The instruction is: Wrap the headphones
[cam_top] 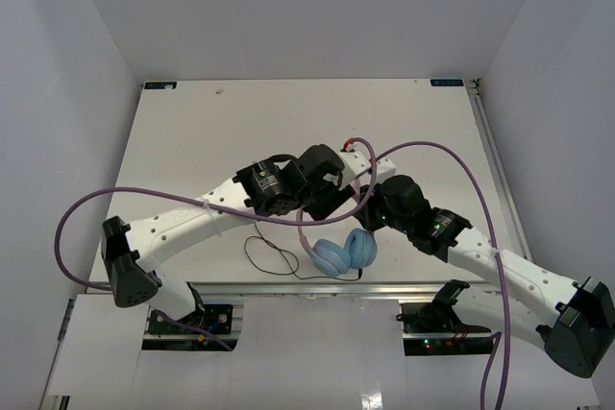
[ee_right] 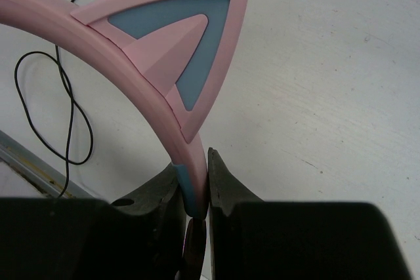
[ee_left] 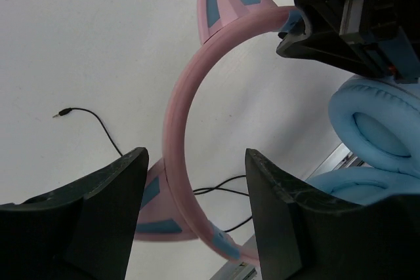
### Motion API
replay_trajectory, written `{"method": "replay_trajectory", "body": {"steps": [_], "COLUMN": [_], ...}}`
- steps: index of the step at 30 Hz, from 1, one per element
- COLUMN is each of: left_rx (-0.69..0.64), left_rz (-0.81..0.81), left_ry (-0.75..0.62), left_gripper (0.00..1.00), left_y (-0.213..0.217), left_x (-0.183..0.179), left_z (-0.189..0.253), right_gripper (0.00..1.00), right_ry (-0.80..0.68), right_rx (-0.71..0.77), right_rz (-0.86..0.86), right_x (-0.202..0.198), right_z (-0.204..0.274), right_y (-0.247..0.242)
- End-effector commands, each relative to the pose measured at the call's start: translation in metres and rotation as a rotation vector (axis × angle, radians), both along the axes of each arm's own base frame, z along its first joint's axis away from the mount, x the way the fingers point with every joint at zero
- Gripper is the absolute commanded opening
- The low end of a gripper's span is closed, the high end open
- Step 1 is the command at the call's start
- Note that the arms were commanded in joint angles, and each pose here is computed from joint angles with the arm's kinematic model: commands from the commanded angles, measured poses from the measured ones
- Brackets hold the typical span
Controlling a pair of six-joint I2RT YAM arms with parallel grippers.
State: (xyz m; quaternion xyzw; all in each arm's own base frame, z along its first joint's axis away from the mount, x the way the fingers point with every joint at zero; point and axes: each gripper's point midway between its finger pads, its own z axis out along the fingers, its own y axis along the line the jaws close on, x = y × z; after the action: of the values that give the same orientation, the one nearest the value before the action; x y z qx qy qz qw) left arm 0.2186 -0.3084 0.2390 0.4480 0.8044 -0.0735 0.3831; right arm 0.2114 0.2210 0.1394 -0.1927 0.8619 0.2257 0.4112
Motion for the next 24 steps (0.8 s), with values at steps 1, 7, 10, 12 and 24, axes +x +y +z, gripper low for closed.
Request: {"method": "replay_trajectory", "body": {"steps": [1,7,10,12,24], "left_rx": [0.042,0.067,0.090,0.099,0.093], "left_rz": [-0.118,-0.203,-0.204,-0.214,-0.226], "left_ry": [-0.056,-0.093,-0.098,-0.092,-0.067], "left_gripper": [0.70,0.67,0.67,0.67,0.37], "left_y": [-0.014,-0.029,-0.030,-0.031,-0.035], "left_x": [0.004,0.011,0.014,0.014,0.010], "left_z": [-0.003,-0.003,-0.009,-0.013,-0.028], "right_gripper": [0.08,0.08,0.08,0.08,0.08], "right_ry": [-0.067,-0.065,-0.064,-0.065,-0.082], "right_rx": [0.115,0.121,0.127,0.134,0.161], "right_rz": [0.051,0.062,0.072,0.078,0.098], "right_x": [0.005,0.003,0.002,0.001,-0.003], "right_z": [0.041,0.042,0.043,0.044,0.051], "right_y": [0.022,0.023,0.024,0.025,0.027]}}
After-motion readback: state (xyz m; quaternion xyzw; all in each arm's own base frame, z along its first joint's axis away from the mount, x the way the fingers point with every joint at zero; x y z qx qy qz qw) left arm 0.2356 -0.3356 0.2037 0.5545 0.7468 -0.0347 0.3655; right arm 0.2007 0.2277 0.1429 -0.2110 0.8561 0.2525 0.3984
